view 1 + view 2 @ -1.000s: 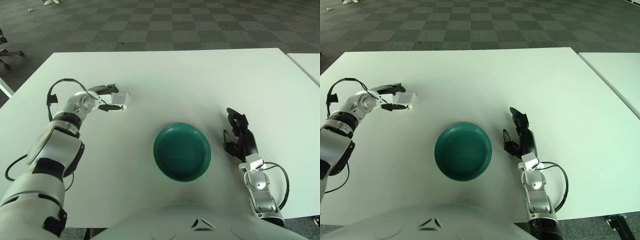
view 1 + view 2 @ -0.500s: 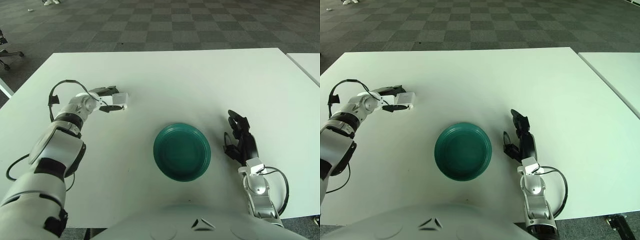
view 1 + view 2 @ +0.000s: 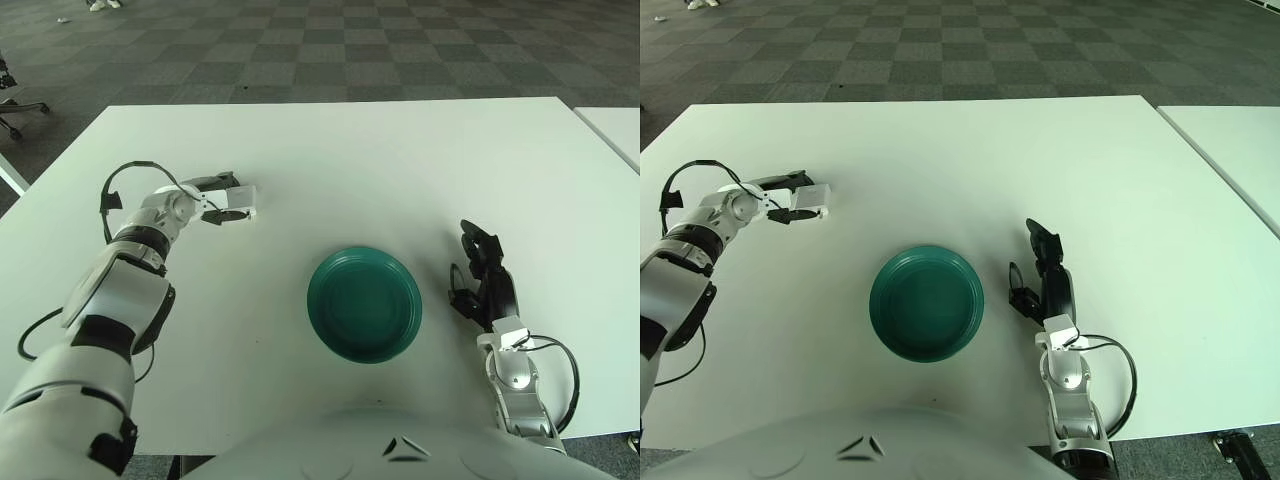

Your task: Put the charger into the plate.

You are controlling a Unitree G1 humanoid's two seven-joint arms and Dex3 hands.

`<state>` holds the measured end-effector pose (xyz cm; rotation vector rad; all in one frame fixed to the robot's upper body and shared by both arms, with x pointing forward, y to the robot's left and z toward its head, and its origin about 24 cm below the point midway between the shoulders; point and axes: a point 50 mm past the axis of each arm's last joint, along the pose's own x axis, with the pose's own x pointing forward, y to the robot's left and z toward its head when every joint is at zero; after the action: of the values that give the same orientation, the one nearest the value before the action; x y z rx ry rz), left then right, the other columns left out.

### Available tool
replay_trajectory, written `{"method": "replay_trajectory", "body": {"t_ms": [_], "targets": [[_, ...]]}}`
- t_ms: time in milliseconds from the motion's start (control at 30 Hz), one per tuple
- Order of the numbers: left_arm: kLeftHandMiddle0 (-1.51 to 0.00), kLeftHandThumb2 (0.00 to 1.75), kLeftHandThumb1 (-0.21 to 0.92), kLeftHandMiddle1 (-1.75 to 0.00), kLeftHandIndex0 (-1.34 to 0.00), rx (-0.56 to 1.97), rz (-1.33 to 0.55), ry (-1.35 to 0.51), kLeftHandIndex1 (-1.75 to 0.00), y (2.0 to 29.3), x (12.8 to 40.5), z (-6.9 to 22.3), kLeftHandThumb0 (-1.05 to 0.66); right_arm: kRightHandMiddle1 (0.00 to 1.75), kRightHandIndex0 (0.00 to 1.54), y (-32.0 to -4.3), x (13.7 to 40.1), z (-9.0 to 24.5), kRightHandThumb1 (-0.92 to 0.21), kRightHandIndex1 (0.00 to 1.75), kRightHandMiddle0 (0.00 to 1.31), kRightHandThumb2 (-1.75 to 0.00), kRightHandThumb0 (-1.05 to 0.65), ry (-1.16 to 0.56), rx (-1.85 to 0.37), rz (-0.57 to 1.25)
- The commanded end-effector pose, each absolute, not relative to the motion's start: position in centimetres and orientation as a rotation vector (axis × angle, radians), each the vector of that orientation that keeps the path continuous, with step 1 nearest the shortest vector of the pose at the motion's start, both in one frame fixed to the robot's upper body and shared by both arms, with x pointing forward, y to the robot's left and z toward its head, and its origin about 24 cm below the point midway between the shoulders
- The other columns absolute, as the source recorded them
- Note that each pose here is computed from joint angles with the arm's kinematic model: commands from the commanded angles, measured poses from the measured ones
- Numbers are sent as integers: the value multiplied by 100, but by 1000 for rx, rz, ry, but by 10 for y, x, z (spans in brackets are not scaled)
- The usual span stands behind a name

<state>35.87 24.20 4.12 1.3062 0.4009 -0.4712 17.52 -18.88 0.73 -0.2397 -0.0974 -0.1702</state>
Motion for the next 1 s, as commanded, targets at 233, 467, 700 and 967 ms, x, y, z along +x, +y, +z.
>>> {"method": "replay_trajectory", "body": {"t_ms": [233, 467, 700, 967], "targets": [[-20, 32, 92, -5, -1, 1269, -572, 451, -97, 225, 354, 26, -91, 68, 21, -195, 154, -27, -92, 1, 0, -69, -82, 76, -259, -228], [-30, 35, 92, -8, -4, 1288, -605, 460, -102, 218, 352, 20, -90, 84, 26, -196, 154, -29, -92, 2, 0, -67, -79, 46, -263, -260], [-45, 36, 92, -13, -16, 1306, -622, 476, -129, 213, 352, 17, -87, 93, 27, -195, 155, -29, -92, 2, 0, -65, -78, 32, -261, -266], [-48, 25, 92, -28, -29, 1350, -567, 489, -170, 210, 347, 4, -77, 94, 27, -195, 155, -30, -92, 2, 0, -65, -78, 29, -262, -267]]}}
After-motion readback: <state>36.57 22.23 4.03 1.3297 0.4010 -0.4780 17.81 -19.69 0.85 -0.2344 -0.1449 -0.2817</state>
